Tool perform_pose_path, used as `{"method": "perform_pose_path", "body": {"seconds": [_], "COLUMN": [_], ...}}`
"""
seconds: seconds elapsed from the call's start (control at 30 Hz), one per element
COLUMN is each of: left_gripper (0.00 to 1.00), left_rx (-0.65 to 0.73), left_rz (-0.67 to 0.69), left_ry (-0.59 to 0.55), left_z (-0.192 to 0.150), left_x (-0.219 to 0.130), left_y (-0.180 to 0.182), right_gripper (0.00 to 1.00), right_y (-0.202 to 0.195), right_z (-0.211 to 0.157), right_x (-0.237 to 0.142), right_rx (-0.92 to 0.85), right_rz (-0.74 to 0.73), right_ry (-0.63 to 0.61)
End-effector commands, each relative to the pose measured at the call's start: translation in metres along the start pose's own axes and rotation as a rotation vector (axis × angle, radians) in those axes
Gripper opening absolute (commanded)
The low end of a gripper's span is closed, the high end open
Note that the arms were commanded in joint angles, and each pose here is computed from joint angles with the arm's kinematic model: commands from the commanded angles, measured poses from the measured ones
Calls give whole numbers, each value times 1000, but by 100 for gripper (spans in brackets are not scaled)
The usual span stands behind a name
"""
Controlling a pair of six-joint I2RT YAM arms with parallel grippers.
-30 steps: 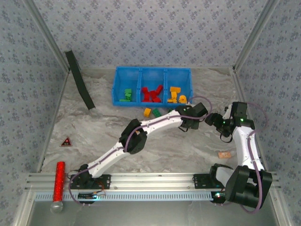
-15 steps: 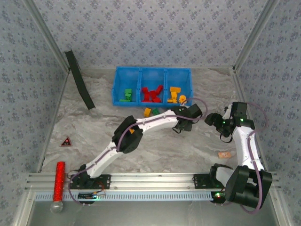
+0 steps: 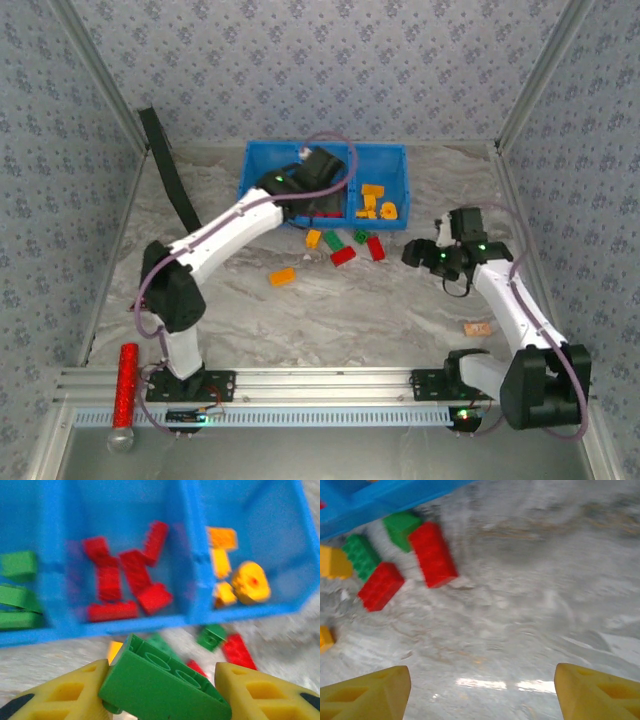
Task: Sort the legos into containers by color
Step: Pick up the lego from the middle-right of the table, then place the lego in the container.
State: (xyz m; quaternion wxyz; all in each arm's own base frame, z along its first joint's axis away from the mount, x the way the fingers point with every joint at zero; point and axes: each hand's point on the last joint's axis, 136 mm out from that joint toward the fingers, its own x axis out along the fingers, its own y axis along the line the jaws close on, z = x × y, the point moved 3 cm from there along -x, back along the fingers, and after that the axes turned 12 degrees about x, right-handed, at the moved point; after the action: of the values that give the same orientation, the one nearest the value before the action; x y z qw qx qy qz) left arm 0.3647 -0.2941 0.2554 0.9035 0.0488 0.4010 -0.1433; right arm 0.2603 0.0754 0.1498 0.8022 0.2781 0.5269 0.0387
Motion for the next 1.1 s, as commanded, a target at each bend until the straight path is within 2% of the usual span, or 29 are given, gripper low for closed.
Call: {"method": "perform_pose_path", "body": {"seconds": [0.0, 0.13, 0.23, 0.33, 0.43, 0.53, 0.7, 0.8, 0.83, 1.07], "left_gripper": [36, 36, 36, 36, 36, 36, 38, 40, 40, 44], "left_rx": [27, -34, -44, -67, -76, -81, -110, -135, -146, -172], "left_rz": [93, 104, 110, 91, 71, 68, 70, 62, 56, 46], "left_ry": [-8, 27, 63, 97, 140, 167, 196, 228, 204, 215], "left_z": [9, 12, 10, 5, 0, -5, -18, -29, -26, -35], "left_x": [1, 17, 34, 54, 73, 89, 108, 116, 119, 130], "left_y": [43, 80, 96, 107, 113, 119, 130, 136, 137, 143], "right_gripper": [76, 76, 79, 81, 86, 87, 87, 87, 87, 87], "right_y": [54, 104, 141, 166, 182, 201, 223, 230, 231, 242], "right_z": [8, -17, -37, -51, -73, -76, -102, -116, -119, -133], "right_x": [1, 22, 25, 23, 26, 35, 65, 84, 88, 114], "right_rx": [-187, -532, -842, -1090, -1368, -1523, -1742, -1816, -1834, -1940], "right_rz": [85, 147, 273, 401, 433, 406, 403, 409, 412, 386], "right_ry": [-10, 39, -6, 23, 79, 99, 125, 153, 159, 134]}}
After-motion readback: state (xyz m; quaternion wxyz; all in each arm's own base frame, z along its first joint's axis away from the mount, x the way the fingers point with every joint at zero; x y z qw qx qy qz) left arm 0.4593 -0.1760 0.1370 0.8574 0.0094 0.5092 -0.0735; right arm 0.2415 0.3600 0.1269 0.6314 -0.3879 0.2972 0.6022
